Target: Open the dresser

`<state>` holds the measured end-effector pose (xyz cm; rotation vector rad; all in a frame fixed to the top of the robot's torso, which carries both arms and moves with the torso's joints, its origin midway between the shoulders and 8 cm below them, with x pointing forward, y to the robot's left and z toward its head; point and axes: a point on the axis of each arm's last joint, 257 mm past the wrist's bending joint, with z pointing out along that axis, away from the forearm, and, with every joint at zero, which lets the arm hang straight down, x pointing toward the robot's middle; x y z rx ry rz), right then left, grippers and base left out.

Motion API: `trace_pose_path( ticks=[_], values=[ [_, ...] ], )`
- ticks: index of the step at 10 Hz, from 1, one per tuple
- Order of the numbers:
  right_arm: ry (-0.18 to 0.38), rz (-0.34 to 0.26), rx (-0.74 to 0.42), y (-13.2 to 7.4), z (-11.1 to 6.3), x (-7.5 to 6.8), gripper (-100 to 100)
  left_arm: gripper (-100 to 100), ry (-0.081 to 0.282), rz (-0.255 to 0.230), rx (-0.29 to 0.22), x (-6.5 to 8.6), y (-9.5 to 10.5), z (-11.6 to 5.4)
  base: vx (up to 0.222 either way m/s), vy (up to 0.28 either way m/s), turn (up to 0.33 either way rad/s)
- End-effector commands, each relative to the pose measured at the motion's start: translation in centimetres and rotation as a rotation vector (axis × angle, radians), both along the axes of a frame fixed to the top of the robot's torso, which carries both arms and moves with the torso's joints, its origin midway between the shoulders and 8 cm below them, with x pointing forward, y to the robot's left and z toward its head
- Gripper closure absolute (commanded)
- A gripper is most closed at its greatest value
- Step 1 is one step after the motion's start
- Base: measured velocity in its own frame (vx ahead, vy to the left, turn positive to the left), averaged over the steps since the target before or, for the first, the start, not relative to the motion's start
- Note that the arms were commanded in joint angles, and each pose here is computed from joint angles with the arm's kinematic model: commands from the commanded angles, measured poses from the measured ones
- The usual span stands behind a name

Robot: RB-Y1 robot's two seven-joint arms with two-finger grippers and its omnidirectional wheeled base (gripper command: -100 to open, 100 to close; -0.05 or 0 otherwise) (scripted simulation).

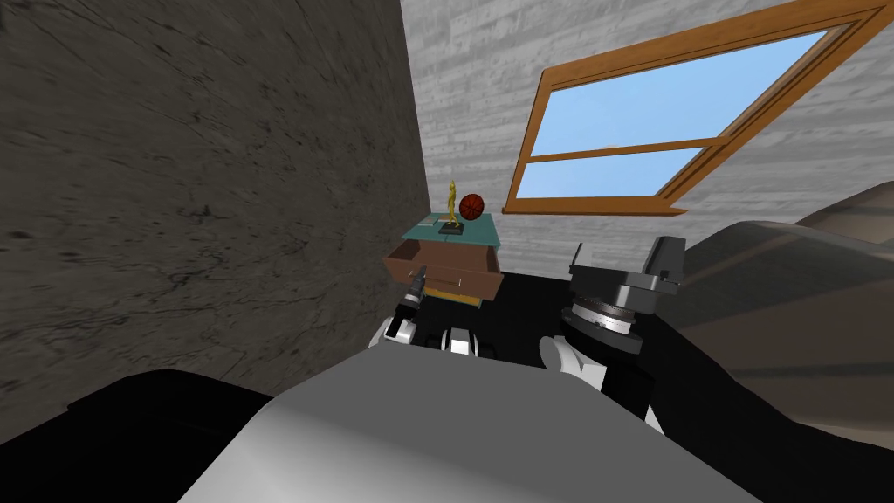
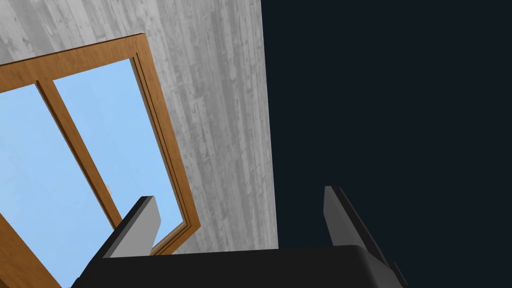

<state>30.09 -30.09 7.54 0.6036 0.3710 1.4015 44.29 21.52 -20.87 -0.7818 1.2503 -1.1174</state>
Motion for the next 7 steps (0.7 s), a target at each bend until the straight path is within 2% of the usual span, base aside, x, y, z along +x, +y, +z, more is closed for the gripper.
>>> trace_pose_path(
  ticks=[1,2,7],
  values=[
    [0.0,0.0,0.0,0.0,0.0,0.0,0,-100,0.008,0.001,0.0,0.08,-0.04,0.22,-0.007,0.003,-0.003],
    [0.0,0.0,0.0,0.0,0.0,0.0,0,0,0.013,0.002,0.0,0.09,-0.03,0.1,0.0,0.0,0.0],
    [0.0,0.0,0.0,0.0,0.0,0.0,0,0,0.023,0.004,-0.001,-0.01,0.05,-0.32,-0.001,0.0,0.0]
  ],
)
